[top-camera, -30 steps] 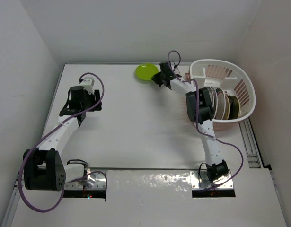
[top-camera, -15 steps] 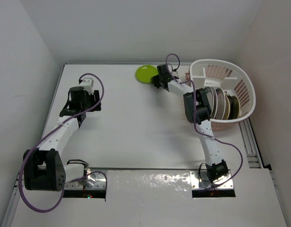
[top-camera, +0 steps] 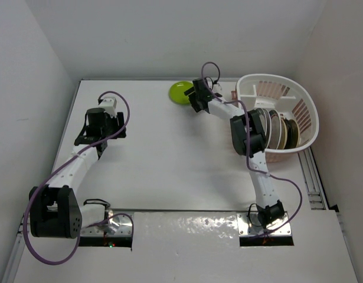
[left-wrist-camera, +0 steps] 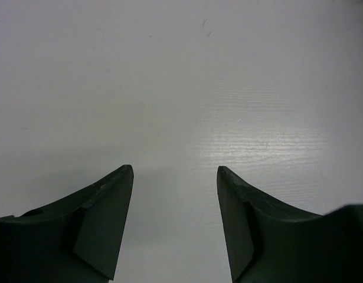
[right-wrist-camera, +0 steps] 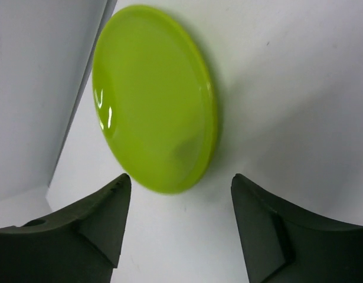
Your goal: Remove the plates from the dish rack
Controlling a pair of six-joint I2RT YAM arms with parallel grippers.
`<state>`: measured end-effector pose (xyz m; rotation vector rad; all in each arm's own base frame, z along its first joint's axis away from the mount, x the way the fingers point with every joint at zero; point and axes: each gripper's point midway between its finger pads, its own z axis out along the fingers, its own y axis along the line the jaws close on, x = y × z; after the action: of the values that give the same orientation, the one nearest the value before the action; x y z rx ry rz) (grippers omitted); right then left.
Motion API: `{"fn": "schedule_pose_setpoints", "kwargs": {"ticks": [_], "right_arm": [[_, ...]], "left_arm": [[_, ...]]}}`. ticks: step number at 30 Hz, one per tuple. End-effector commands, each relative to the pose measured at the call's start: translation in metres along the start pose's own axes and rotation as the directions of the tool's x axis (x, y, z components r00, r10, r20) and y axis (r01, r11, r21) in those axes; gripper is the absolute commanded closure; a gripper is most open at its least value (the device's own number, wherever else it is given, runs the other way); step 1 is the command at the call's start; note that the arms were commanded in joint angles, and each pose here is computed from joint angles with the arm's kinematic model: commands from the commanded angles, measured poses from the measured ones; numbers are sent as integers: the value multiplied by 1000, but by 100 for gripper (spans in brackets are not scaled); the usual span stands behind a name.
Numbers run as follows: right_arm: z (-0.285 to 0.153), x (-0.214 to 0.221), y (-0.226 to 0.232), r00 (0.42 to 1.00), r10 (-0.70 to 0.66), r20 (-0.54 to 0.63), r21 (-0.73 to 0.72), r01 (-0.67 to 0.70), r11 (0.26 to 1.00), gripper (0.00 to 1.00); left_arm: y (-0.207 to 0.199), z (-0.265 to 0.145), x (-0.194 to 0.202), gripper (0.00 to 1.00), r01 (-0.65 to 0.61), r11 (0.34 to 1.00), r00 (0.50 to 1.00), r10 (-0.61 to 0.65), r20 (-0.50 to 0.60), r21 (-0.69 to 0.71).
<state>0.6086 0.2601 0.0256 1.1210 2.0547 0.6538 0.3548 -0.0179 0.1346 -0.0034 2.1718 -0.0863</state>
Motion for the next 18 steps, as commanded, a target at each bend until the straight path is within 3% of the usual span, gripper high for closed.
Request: {"fn": "schedule_pose_setpoints", "kwargs": {"ticks": [1, 6, 8, 9, 10, 12, 13, 14, 16, 18], "right_arm": [[-52, -2, 46, 989, -141, 53, -75, 144, 987, 31], [-108, 21, 74, 918, -393, 44, -143, 395, 907, 28], [-131, 33, 85, 783, -617, 80, -209, 618, 758, 33], [-155, 35, 100, 721, -686, 94, -277, 681, 678, 39], [-163, 33, 87, 613, -787, 73, -270, 772, 576, 68], [-186, 24, 82, 533, -846, 33, -299, 813, 501, 89], [-204, 0, 83, 473, -880, 47, -306, 845, 438, 91], [-222, -11, 73, 424, -906, -12, -299, 863, 408, 89], [-261, -48, 61, 307, -951, -43, -240, 921, 308, 77], [-281, -83, 48, 277, -959, -64, -106, 953, 283, 74]], "left_arm": [[-5, -3, -20, 43, -13, 1000, 997, 12, 72, 20], [-6, -1, -24, 43, -20, 999, 997, 18, 79, 27], [-6, 0, -27, 43, -25, 999, 996, 23, 88, 25], [-5, -1, -28, 43, -26, 999, 996, 24, 92, 21], [-4, -1, -28, 43, -28, 999, 995, 27, 93, 15], [-3, -2, -29, 43, -33, 999, 995, 32, 97, 9], [-2, -2, -30, 43, -39, 999, 994, 38, 98, 4], [-1, -3, -31, 43, -40, 999, 994, 39, 103, 1], [-2, -3, -30, 43, -52, 999, 992, 51, 112, 3], [-3, -3, -32, 43, -59, 998, 990, 58, 126, 10]]}}
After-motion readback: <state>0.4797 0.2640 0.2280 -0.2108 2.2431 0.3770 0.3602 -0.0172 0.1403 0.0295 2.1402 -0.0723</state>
